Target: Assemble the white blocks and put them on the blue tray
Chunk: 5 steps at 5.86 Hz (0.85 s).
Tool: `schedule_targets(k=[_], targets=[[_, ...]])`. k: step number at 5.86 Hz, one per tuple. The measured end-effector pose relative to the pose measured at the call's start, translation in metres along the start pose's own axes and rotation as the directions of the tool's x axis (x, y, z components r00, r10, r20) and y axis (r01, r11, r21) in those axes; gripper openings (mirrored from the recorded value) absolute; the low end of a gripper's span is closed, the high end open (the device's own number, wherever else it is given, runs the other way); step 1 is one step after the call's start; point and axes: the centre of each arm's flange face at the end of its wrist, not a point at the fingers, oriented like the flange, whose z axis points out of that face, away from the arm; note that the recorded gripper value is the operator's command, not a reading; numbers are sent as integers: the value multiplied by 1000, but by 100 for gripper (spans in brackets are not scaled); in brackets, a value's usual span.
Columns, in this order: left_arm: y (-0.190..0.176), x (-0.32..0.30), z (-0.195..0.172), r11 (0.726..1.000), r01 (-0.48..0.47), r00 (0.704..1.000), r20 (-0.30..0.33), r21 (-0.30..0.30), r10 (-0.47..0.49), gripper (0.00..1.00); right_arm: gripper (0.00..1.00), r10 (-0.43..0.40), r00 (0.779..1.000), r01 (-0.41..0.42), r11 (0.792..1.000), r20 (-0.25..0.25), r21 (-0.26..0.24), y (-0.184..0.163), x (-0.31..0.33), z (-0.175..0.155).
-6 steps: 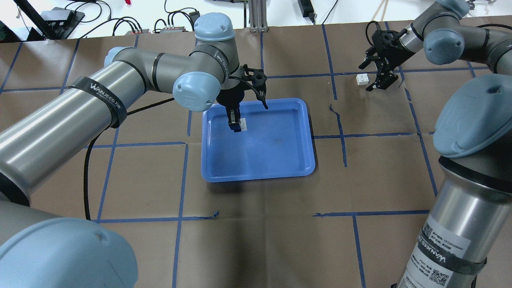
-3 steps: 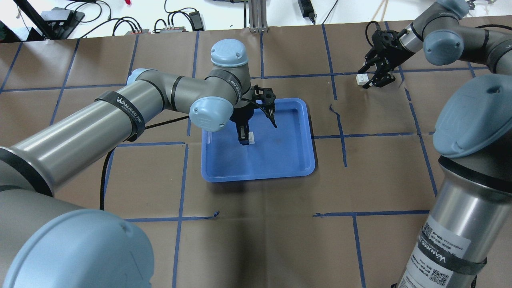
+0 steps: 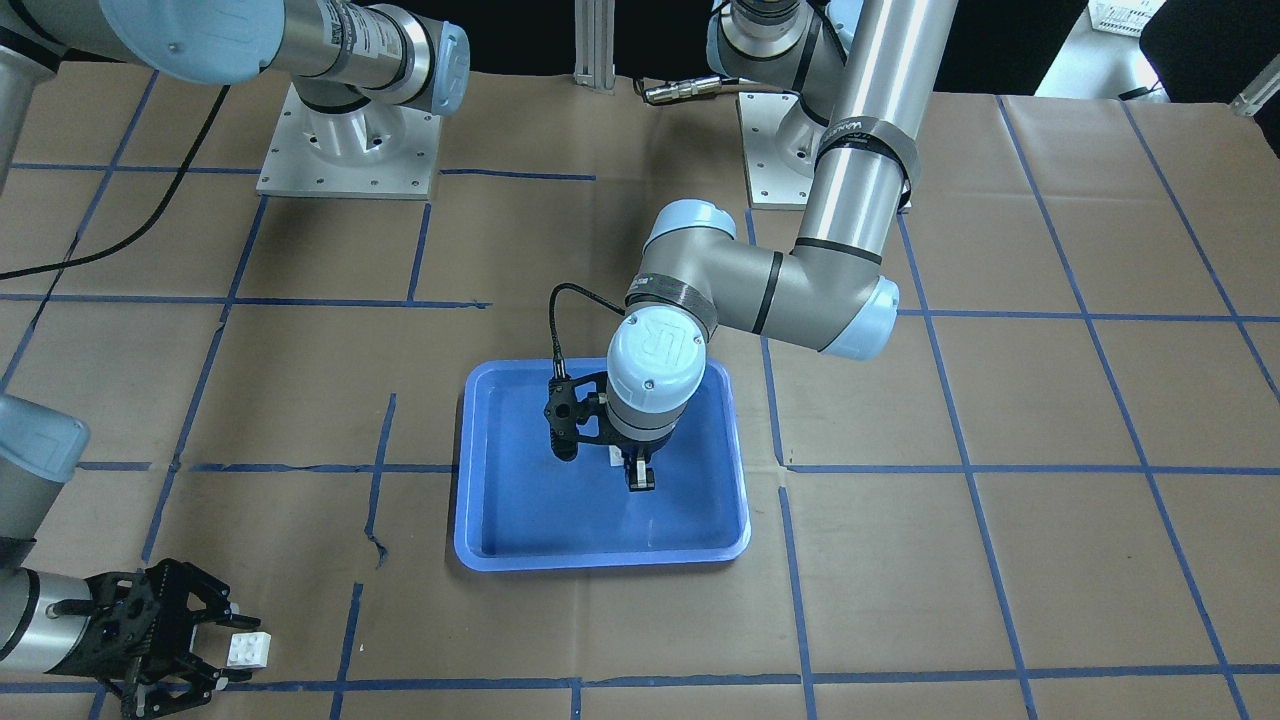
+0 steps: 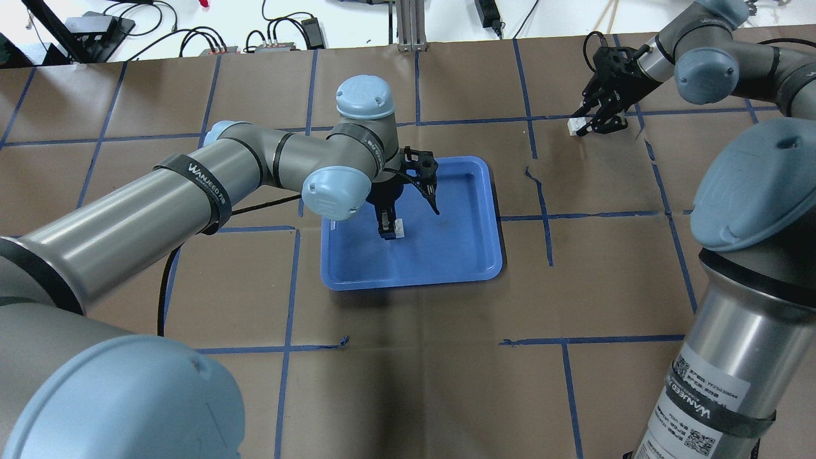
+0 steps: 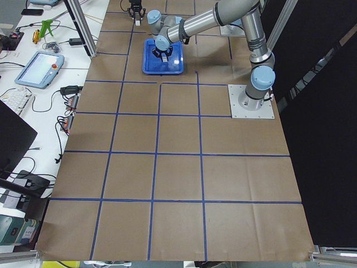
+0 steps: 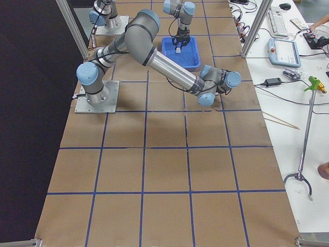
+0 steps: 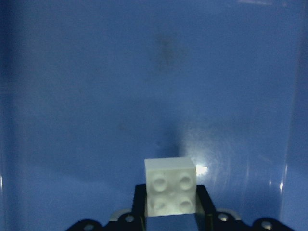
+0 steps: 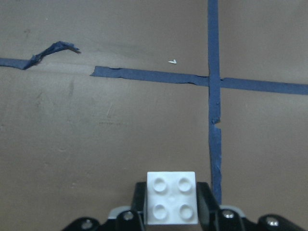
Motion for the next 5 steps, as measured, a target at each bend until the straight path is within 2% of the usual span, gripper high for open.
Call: schedule_targets(k=[1,2,4,5], targets=[[0,0,0,1000,-1,1000,0,-1,1,72,31,0,1000,0,1000,-2,-1,-1,0,-1],[0,1,0,1000,-2,1000,1,-2,2,80,31,1,1000,-1,1000,-6,-3,-2,1,-4],[1,3,-11,1000,-4,1000,14,0,4,86,30,15,1000,-15,1000,-24,-14,-9,4,-20],[1,4,-25,1000,-2,999,32,6,2,93,30,37,999,-38,999,-36,-22,-18,2,-36]])
